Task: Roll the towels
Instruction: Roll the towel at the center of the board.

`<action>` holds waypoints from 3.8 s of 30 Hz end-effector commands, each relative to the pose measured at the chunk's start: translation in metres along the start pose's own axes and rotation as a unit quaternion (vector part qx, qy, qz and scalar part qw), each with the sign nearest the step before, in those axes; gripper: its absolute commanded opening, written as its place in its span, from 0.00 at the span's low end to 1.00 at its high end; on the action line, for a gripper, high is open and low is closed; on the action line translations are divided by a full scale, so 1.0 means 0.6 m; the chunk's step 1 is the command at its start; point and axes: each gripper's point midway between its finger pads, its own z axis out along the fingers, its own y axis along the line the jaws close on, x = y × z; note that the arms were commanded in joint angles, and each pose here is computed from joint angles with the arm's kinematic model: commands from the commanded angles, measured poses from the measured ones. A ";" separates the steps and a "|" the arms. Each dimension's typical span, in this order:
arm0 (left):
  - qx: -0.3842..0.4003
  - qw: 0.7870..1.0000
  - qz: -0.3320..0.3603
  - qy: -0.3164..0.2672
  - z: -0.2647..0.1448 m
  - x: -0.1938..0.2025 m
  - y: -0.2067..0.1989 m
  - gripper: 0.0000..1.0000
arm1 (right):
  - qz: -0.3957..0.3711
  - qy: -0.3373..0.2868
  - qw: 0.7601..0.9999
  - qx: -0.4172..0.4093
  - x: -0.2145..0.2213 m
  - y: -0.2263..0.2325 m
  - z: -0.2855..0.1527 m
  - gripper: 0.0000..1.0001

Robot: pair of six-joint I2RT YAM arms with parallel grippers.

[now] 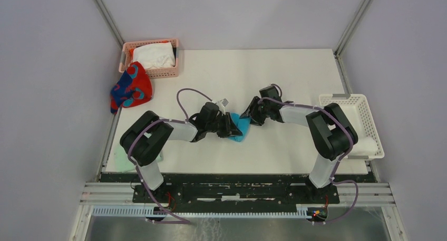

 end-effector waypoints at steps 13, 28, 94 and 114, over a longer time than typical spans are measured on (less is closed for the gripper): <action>-0.189 0.966 0.148 -0.095 -0.074 -0.014 -0.023 0.55 | -0.033 -0.011 0.982 0.188 0.006 -0.056 -0.031 0.26; -0.347 0.811 0.423 -0.207 -0.035 -0.010 -0.114 0.64 | -0.023 0.002 0.978 0.207 0.018 -0.059 -0.032 0.24; -0.211 0.939 0.204 -0.178 -0.128 -0.027 -0.062 0.68 | -0.105 -0.016 0.978 0.182 0.023 -0.008 -0.041 0.38; -0.370 0.827 0.383 -0.180 -0.023 0.008 -0.066 0.71 | -0.111 -0.009 0.974 0.196 0.028 -0.009 -0.043 0.39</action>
